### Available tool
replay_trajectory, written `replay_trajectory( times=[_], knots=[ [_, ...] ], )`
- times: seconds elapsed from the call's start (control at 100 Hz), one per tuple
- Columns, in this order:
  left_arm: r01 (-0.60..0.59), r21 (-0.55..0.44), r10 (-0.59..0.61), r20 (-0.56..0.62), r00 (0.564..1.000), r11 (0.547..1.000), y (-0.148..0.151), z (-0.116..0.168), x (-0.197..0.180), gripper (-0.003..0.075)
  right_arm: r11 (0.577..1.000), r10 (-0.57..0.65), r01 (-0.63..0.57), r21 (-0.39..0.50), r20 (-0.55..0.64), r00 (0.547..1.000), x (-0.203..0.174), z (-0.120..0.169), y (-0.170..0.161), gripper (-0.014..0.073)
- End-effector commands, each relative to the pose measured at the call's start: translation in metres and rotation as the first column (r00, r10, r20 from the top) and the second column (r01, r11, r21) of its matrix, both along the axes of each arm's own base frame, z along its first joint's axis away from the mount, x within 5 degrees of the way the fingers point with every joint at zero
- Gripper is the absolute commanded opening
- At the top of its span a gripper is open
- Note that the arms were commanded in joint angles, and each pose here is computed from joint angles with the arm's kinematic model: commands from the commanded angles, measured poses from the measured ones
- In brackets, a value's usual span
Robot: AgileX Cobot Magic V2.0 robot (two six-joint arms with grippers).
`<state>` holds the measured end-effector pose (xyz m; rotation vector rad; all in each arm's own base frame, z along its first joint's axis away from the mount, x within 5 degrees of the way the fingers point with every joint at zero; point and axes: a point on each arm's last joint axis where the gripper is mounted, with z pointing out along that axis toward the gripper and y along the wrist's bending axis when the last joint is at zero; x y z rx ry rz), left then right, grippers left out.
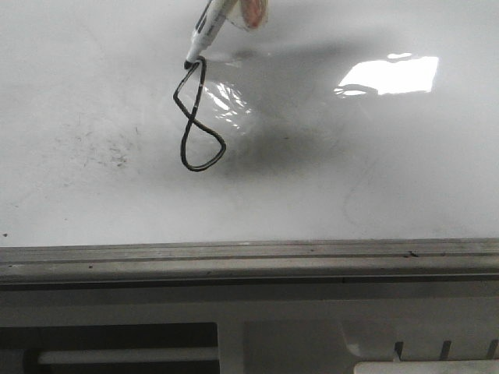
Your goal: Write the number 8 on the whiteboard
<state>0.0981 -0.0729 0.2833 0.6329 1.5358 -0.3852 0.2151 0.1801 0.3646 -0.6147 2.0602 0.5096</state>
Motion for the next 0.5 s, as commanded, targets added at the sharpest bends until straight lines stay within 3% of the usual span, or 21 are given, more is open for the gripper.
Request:
replay_trajectory(
  times=[0.0,0.19,0.49],
  knots=[
    [0.024,-0.065,-0.019,0.089,0.996,0.998,-0.002,0.018,-0.001,0.0438,0.998,0.023,-0.031,0.057,0.131,0.991,-0.01,0.028,-0.002,-0.0062],
    [0.08,-0.043,-0.077,0.073,0.994,0.996,-0.01,0.015,-0.001,0.0438,0.994,0.103,-0.107,0.035,0.104,0.989,-0.031,0.029,0.007,-0.0062],
    [0.255,-0.003,-0.255,0.032,0.966,0.967,-0.054,-0.003,0.012,0.0438,0.976,0.218,-0.218,-0.028,0.003,0.976,-0.048,0.006,0.034,-0.0062]
  ],
)
